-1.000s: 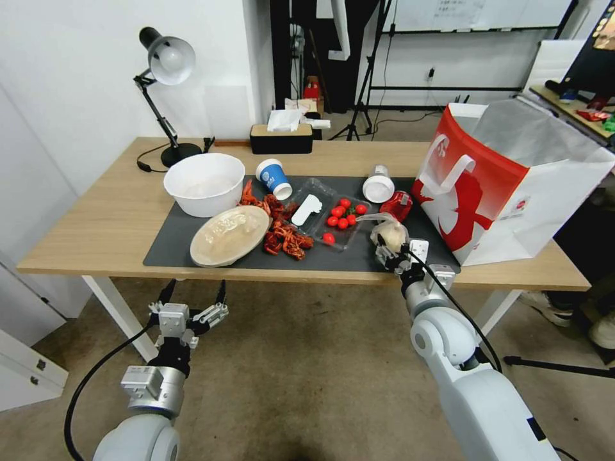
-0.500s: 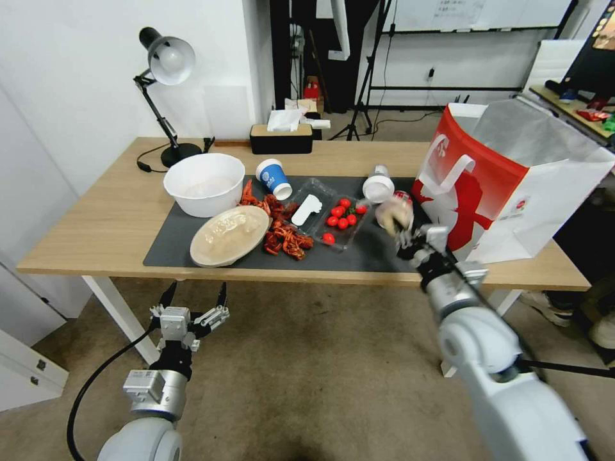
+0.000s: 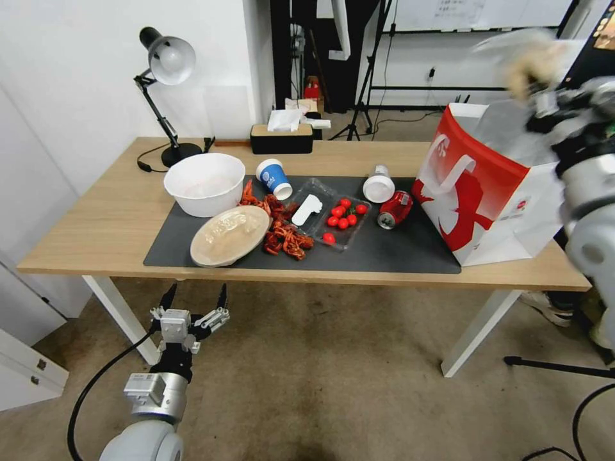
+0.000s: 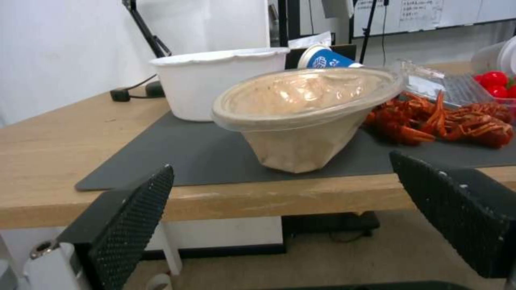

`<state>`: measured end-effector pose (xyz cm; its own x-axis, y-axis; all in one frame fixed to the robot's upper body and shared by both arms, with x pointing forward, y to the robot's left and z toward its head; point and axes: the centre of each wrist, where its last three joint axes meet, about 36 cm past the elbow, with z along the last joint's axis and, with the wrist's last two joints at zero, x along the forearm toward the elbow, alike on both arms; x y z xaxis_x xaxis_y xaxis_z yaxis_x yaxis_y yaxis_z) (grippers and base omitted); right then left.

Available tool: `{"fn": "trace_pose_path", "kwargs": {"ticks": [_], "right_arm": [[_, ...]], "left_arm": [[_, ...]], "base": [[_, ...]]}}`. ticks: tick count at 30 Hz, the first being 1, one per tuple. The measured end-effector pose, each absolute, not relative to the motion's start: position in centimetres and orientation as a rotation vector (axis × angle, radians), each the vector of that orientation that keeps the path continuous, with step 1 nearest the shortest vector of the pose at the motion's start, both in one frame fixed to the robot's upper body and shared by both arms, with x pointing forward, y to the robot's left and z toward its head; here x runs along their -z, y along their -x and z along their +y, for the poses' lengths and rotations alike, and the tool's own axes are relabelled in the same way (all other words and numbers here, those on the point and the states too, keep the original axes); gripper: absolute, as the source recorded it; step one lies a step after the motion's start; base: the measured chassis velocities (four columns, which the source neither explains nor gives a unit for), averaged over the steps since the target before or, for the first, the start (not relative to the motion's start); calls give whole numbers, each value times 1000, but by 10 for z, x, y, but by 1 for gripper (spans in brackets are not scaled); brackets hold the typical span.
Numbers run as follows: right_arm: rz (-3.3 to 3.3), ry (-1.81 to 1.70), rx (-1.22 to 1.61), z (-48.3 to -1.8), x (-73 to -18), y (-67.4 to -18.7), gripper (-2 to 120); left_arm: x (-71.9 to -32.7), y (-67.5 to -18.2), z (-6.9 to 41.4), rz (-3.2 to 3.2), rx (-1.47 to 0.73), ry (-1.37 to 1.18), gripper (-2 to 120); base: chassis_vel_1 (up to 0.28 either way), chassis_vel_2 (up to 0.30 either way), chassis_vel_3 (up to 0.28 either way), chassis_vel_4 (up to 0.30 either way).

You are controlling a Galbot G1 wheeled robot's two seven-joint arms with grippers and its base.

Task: Pick up the trash from the table and place it into the takeout bag.

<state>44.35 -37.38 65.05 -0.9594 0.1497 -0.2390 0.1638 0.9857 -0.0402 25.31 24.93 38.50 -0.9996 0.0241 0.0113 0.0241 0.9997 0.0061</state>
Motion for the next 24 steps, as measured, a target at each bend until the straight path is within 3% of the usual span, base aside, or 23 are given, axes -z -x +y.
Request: {"fn": "trace_pose_path", "kwargs": {"ticks": [2, 4, 12, 15, 24], "right_arm": [[2917, -265, 93, -378, -645, -449, 7], [2943, -294, 113, -384, -633, -457, 18], [2953, -282, 119, -386, -631, -464, 41], [2955, -272, 121, -384, -630, -463, 59], [2976, -253, 74, -383, -626, -458, 89]], "left_arm": [[-385, -253, 249, -3130, 12, 38, 100], [-387, -252, 248, -3132, 15, 37, 100], [-390, -248, 248, -3129, 36, 28, 100], [-392, -244, 247, -3128, 41, 14, 100], [-397, -241, 252, -3138, 90, 14, 100]], "base": [[0, 0, 0, 0], [0, 0, 0, 0], [0, 0, 0, 0], [0, 0, 0, 0], [0, 0, 0, 0]]}}
